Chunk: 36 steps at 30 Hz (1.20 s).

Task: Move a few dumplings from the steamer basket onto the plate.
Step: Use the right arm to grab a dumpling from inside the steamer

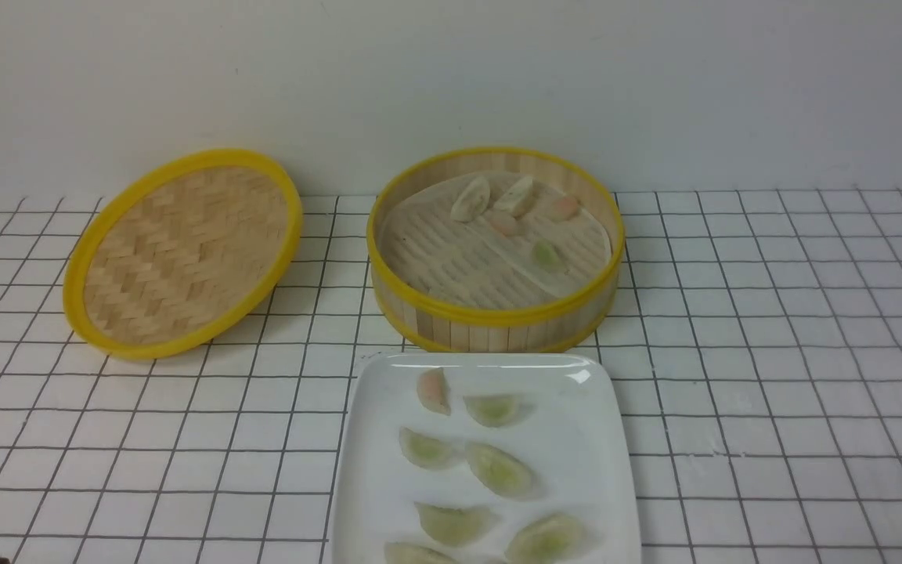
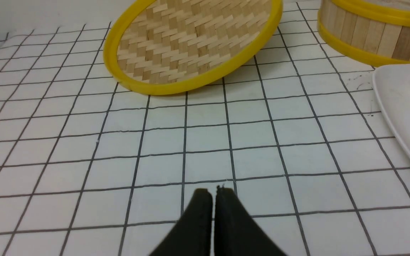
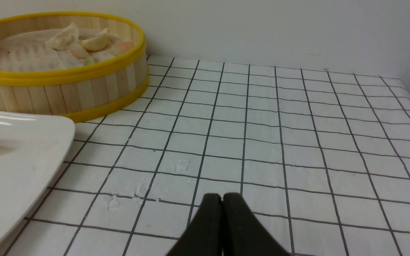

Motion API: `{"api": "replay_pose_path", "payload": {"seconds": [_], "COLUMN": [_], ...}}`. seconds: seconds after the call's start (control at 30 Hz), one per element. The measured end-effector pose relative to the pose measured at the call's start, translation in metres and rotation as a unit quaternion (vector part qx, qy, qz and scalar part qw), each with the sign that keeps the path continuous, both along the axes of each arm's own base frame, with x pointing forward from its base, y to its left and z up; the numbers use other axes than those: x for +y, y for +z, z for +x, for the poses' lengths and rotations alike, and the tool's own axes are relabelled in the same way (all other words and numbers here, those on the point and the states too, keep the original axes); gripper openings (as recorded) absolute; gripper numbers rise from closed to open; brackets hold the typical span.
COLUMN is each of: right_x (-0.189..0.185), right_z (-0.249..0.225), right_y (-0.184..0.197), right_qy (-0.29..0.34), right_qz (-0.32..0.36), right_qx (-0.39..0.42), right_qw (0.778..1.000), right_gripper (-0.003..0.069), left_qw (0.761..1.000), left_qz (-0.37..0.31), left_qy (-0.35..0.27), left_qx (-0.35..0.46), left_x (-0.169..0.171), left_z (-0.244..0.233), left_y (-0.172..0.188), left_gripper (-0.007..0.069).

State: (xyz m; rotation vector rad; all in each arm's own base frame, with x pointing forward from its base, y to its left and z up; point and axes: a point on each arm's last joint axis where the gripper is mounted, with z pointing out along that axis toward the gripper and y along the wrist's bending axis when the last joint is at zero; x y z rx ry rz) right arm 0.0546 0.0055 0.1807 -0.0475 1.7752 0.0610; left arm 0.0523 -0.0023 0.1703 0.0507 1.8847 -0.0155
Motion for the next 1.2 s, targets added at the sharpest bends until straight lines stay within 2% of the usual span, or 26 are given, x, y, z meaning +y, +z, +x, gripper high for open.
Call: {"api": "replay_pose_path", "payload": {"seconds": [0.1,0.13,0.2,0.23,0.3,0.33,0.37,0.4,0.43,0.47,0.5,0.53,0.6,0.7,0.77,0.8,0.83,0.87,0.9,0.97,1.0,1.03,1.13,1.2], "right_x": [0.002,0.001,-0.002,-0.005,-0.011,-0.014,-0.015,-0.02,-0.022,-0.026,-0.028,-0.028,-0.023,-0.009,0.005,0.01,0.017,0.017,0.024,0.031,0.034,0.035,0.041,0.05], "right_z": [0.001,0.002,0.002,0.002,0.001,0.001,0.001,0.0,0.0,-0.001,-0.001,-0.002,-0.004,-0.007,0.004,0.011,0.026,0.025,0.047,0.082,0.104,0.116,0.171,0.218], "right_y": [0.006,0.011,0.02,0.024,0.028,0.03,0.03,0.031,0.031,0.031,0.031,0.032,0.048,0.092,0.131,0.143,0.157,0.162,0.169,0.181,0.185,0.186,0.192,0.184], "right_qy": [-0.008,-0.016,-0.023,-0.049,-0.073,-0.084,-0.088,-0.107,-0.115,-0.131,-0.141,-0.141,-0.111,-0.031,0.022,0.024,0.059,0.062,0.082,0.09,0.119,0.124,0.15,0.156], "right_qz": [0.102,0.16,0.275,0.351,0.435,0.467,0.473,0.515,0.531,0.558,0.571,0.574,0.553,0.46,0.371,0.347,0.298,0.298,0.252,0.194,0.171,0.155,0.108,0.079], "right_qx": [-0.034,-0.057,-0.096,-0.118,-0.145,-0.155,-0.16,-0.173,-0.178,-0.189,-0.195,-0.196,-0.199,-0.19,-0.138,-0.114,-0.06,-0.068,0.006,0.098,0.161,0.187,0.292,0.363], "right_qw": [0.994,0.985,0.956,0.927,0.885,0.866,0.862,0.833,0.821,0.798,0.785,0.782,0.801,0.867,0.918,0.931,0.951,0.95,0.964,0.972,0.965,0.962,0.938,0.915], "right_gripper": [-0.0015,-0.0015,-0.0015,-0.0015,-0.0015,-0.0015,-0.0015,-0.0015,-0.0015,-0.0015,-0.0015,-0.0015,-0.0015,-0.0015,-0.0015,-0.0015,-0.0015,-0.0015,-0.0015,-0.0013,-0.0013,-0.0013,-0.0013,-0.0013], "left_qw": [1.0,1.0,1.0,1.0,1.0,1.0,1.0,1.0,1.0,1.0,1.0,1.0,1.0,1.0,1.0,1.0,1.0,1.0,1.0,1.0,1.0,1.0,1.0,1.0], "left_qz": [0.0,0.0,0.0,0.0,0.0,0.0,0.0,0.0,0.0,0.0,0.0,0.0,0.0,0.0,0.0,0.0,0.0,0.0,0.0,0.0,0.0,0.0,0.0,0.0], "left_qy": [0.0,0.0,0.0,0.0,0.0,0.0,0.0,0.0,0.0,0.0,0.0,0.0,0.0,0.0,0.0,0.0,0.0,0.0,0.0,0.0,0.0,0.0,0.0,0.0], "left_qx": [0.0,0.0,0.0,0.0,0.0,0.0,0.0,0.0,0.0,0.0,0.0,0.0,0.0,0.0,0.0,0.0,0.0,0.0,0.0,0.0,0.0,0.0,0.0,0.0], "left_x": [0.0,0.0,0.0,0.0,0.0,0.0,0.0,0.0,0.0,0.0,0.0,0.0,0.0,0.0,0.0,0.0,0.0,0.0,0.0,0.0,0.0,0.0,0.0,0.0], "left_z": [0.0,0.0,0.0,0.0,0.0,0.0,0.0,0.0,0.0,0.0,0.0,0.0,0.0,0.0,0.0,0.0,0.0,0.0,0.0,0.0,0.0,0.0,0.0,0.0], "left_y": [0.0,0.0,0.0,0.0,0.0,0.0,0.0,0.0,0.0,0.0,0.0,0.0,0.0,0.0,0.0,0.0,0.0,0.0,0.0,0.0,0.0,0.0,0.0,0.0], "left_gripper": [-0.0006,-0.0006,-0.0006,-0.0006,-0.0006,-0.0006,-0.0006,-0.0006,-0.0006,-0.0006,-0.0006,-0.0006,-0.0006,-0.0006,-0.0006,-0.0006,-0.0006,-0.0006,-0.0006,-0.0006,-0.0006,-0.0006,-0.0006,-0.0006]}}
